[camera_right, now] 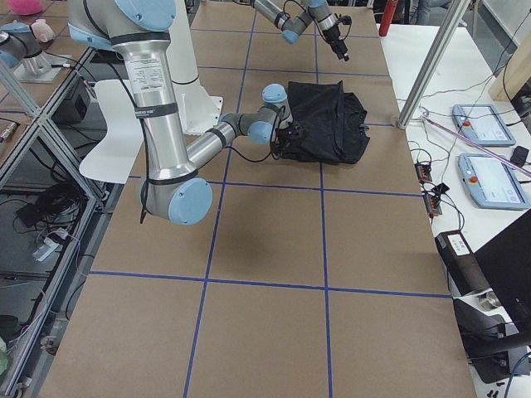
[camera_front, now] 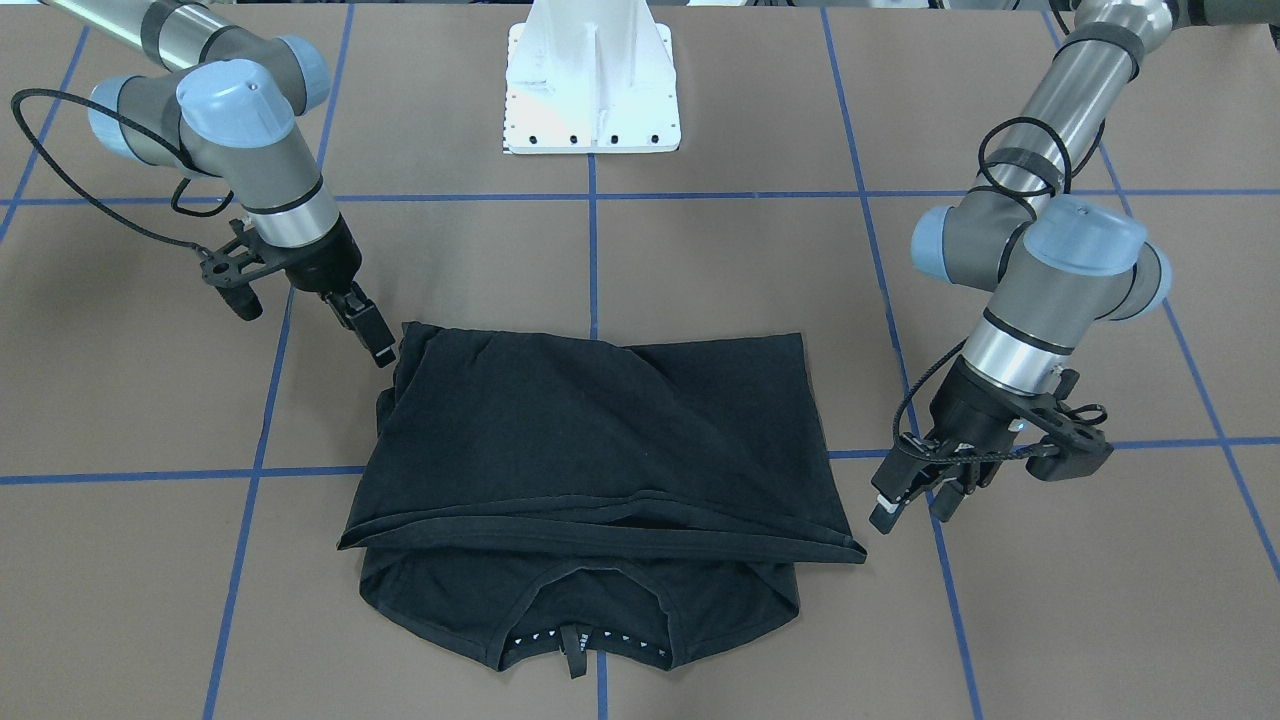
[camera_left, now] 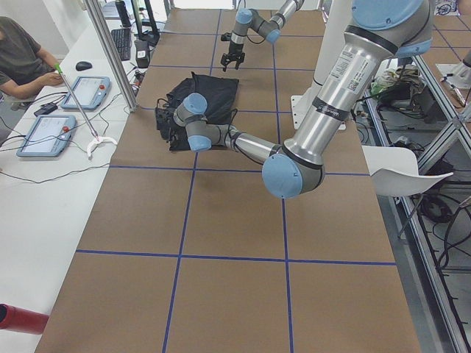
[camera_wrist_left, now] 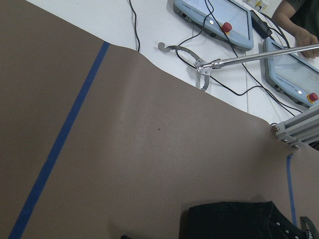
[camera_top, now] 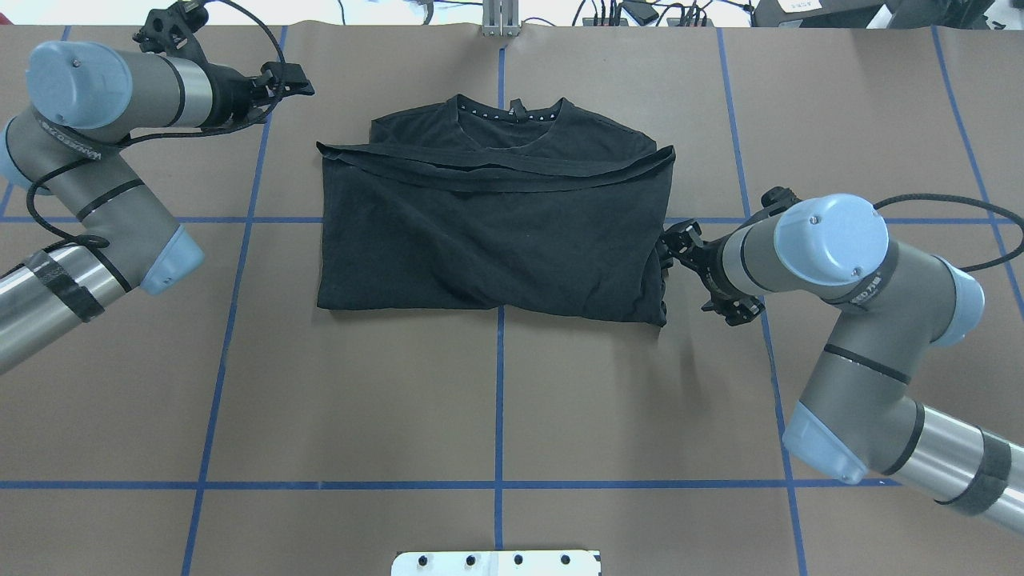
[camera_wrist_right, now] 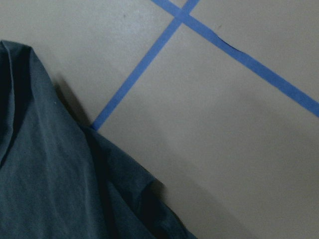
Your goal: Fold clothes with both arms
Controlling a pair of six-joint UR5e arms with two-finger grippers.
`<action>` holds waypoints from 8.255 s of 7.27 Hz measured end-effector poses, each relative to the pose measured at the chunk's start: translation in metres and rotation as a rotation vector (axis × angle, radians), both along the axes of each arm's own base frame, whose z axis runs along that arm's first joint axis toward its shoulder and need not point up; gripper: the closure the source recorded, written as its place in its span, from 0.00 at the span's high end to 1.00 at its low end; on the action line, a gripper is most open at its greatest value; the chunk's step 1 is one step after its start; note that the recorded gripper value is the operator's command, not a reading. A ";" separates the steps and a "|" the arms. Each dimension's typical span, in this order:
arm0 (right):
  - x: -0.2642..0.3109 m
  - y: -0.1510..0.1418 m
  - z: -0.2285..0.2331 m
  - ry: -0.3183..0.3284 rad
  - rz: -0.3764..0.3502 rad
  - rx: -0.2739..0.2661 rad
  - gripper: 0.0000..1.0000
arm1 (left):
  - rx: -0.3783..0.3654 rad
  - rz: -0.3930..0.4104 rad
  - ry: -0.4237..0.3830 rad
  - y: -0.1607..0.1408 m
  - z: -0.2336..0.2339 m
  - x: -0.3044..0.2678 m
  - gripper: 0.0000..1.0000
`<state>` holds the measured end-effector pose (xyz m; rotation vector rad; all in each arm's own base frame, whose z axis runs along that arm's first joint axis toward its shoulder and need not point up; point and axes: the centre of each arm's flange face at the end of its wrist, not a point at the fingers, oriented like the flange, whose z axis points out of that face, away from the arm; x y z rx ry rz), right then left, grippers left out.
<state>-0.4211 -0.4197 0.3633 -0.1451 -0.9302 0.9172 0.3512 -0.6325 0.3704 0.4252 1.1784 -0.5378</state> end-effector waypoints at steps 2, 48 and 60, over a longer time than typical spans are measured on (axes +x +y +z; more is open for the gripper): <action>-0.024 0.028 0.003 0.010 -0.031 0.023 0.84 | -0.002 -0.001 -0.002 0.000 0.000 0.000 1.00; 0.015 0.255 -0.020 -0.132 -0.587 -0.404 1.00 | -0.048 0.190 0.215 0.110 -0.052 0.004 1.00; 0.094 0.029 -0.011 -0.179 -0.215 -0.187 1.00 | -0.294 0.270 0.038 0.296 -0.064 0.174 0.55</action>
